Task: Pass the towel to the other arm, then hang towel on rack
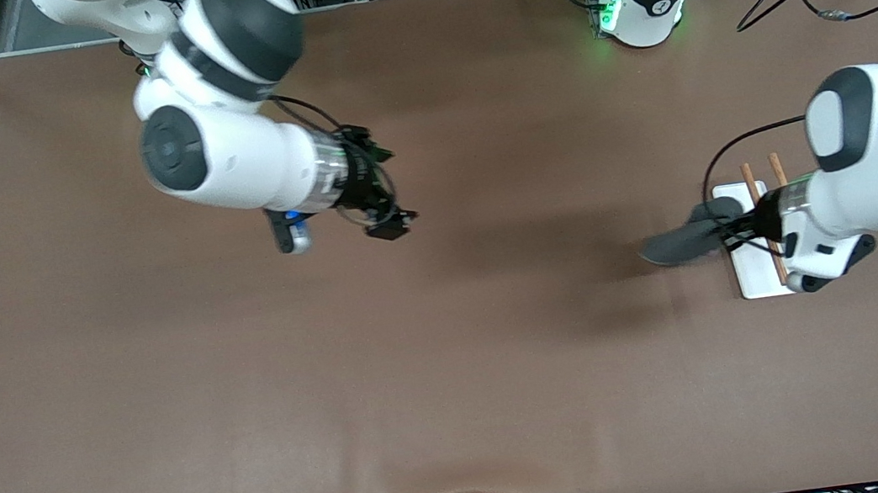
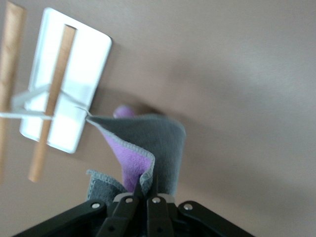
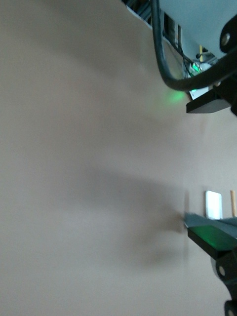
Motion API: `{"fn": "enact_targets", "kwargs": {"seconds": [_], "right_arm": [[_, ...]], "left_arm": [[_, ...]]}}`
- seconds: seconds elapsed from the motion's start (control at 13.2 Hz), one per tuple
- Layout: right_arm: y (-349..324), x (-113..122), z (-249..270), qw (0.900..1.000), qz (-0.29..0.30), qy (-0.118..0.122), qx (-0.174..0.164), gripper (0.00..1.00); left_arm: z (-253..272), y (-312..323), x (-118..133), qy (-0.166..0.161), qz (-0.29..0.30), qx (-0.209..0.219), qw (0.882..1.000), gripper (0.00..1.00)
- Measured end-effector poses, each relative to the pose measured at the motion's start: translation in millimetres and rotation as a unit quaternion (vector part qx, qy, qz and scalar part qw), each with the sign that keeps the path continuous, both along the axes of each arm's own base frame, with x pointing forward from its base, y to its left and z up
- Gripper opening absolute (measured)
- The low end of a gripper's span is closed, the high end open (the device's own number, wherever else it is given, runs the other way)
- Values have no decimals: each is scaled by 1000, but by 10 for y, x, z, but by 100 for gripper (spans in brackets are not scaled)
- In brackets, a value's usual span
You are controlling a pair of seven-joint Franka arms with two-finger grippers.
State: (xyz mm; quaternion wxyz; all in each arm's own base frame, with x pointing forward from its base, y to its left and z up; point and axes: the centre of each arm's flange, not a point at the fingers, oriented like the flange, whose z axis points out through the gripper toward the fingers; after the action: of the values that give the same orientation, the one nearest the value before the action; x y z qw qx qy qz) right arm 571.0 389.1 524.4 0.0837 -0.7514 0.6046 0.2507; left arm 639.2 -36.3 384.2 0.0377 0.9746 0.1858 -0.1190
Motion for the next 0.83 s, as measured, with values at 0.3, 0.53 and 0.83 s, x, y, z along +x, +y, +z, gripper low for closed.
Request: {"fn": "enact_targets", "kwargs": {"seconds": [0.3, 0.53, 0.83], "right_arm": [[-561, 17, 204, 994, 107, -8, 8, 100], [-1097, 87, 388, 984, 175, -33, 6, 100], [-1891, 272, 617, 959, 270, -86, 20, 100]], "left_arm": [[-35, 874, -29, -11, -54, -23, 998, 3], [-29, 1265, -74, -19, -75, -35, 996, 3], [-17, 1689, -145, -32, -111, -49, 992, 3]]}}
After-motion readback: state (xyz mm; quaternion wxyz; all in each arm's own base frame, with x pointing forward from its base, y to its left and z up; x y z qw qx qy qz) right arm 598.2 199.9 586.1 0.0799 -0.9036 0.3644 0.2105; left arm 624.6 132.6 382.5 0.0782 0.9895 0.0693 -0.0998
